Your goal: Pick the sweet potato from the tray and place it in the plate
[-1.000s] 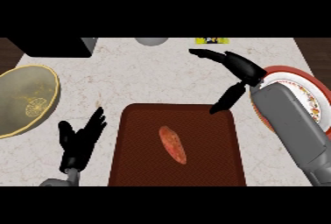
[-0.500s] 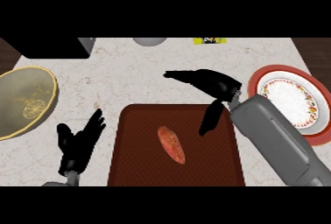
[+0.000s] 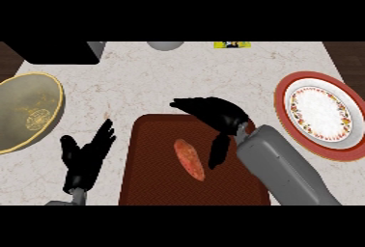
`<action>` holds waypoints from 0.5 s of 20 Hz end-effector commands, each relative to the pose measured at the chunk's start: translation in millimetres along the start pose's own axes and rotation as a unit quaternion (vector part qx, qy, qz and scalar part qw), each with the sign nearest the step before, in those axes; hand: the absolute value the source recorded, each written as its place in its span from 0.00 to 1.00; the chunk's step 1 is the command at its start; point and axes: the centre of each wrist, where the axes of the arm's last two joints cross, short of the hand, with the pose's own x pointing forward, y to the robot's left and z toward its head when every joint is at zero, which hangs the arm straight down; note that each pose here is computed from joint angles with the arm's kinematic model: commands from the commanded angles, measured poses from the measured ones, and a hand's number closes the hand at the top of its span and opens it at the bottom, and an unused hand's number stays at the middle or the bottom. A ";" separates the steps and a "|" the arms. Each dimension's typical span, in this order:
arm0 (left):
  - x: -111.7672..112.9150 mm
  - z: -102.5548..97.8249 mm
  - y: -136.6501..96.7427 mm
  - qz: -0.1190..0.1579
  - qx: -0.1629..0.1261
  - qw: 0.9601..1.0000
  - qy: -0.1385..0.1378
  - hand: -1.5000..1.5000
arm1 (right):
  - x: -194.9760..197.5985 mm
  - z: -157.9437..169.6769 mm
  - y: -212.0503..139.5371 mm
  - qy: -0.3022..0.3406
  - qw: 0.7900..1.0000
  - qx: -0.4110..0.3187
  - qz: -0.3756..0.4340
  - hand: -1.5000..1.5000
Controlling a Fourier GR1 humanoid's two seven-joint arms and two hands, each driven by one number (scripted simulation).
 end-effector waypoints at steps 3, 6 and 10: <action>-10.9 6.4 -1.3 -0.005 -0.003 1.000 0.002 0.50 | -1.4 -2.1 31.1 0.011 0.999 0.039 -0.004 0.00; -0.9 9.7 3.9 0.000 -0.004 1.000 0.003 0.50 | 4.6 -16.2 28.6 0.010 0.999 0.038 -0.009 0.00; -6.0 1.7 -6.8 -0.007 0.004 1.000 -0.003 0.50 | 19.1 -18.7 42.3 0.019 0.999 0.032 0.009 0.00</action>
